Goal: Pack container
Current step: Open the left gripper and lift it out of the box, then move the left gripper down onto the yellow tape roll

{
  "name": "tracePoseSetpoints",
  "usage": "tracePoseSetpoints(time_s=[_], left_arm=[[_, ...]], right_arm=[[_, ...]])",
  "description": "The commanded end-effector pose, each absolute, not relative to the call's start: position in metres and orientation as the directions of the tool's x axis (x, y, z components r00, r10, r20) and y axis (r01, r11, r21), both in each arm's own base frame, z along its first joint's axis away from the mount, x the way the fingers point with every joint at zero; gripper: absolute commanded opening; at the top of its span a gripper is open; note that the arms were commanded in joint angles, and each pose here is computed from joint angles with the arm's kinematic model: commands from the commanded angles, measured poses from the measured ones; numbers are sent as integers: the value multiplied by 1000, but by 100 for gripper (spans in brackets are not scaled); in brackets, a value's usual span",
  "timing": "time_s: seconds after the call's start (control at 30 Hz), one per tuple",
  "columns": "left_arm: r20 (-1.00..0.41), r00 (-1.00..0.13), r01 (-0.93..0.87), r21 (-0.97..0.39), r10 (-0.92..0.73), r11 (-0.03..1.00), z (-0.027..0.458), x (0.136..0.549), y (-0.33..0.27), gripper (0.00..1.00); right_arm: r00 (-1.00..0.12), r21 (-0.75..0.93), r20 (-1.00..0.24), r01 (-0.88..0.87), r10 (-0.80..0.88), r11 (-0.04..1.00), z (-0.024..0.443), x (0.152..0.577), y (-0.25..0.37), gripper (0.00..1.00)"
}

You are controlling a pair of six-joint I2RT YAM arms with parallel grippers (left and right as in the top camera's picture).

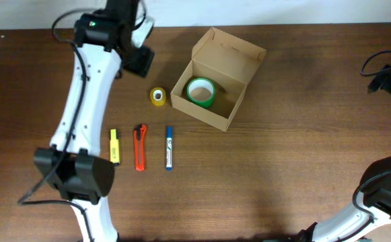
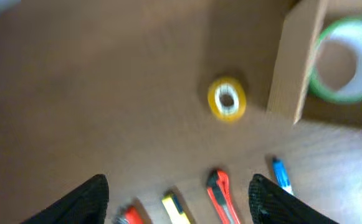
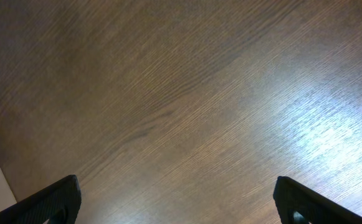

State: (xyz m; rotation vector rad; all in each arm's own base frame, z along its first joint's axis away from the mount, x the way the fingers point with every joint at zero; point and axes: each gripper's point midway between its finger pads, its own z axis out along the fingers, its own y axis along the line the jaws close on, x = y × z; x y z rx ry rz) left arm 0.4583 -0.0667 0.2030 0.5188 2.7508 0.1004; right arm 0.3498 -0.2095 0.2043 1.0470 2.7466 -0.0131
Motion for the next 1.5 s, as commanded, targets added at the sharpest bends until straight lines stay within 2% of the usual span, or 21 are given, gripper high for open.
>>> tracePoseSetpoints(time_s=[0.0, 0.1, 0.23, 0.37, 0.63, 0.9, 1.17, 1.47], left_arm=[[-277, -901, 341, 21, 334, 940, 176, 452, -69, 71], [-240, -915, 332, 12, 325, 943, 152, 453, -65, 67], [-178, -950, 264, -15, 257, 964, 117, 458, -66, 53], [-120, -968, 231, -72, 222, 970, 79, 462, -76, 50], [-88, -980, 191, -131, 181, 973, 38, 470, -91, 49], [-160, -972, 193, -131, 172, 972, 37, 488, -104, 45], [-108, -979, 187, -133, 174, 973, 11, 483, -104, 45], [-108, -979, 186, -106, 175, 977, 5, 486, -100, 45]], right_arm=[[-737, 75, -171, 652, 654, 755, 198, 352, -207, 99], [-737, 75, -171, 652, 654, 755, 198, 352, -207, 99], [-737, 75, -170, 652, 654, 755, 197, 352, -207, 99], [-738, 75, -169, 652, 654, 755, 197, 352, -207, 99], [-738, 75, -168, 652, 654, 755, 197, 352, -207, 99], [-738, 74, -168, 652, 654, 755, 197, 352, -207, 99], [-738, 74, -167, 652, 654, 755, 197, 352, -207, 99], [-738, 74, -167, 652, 654, 755, 197, 351, -207, 99]])
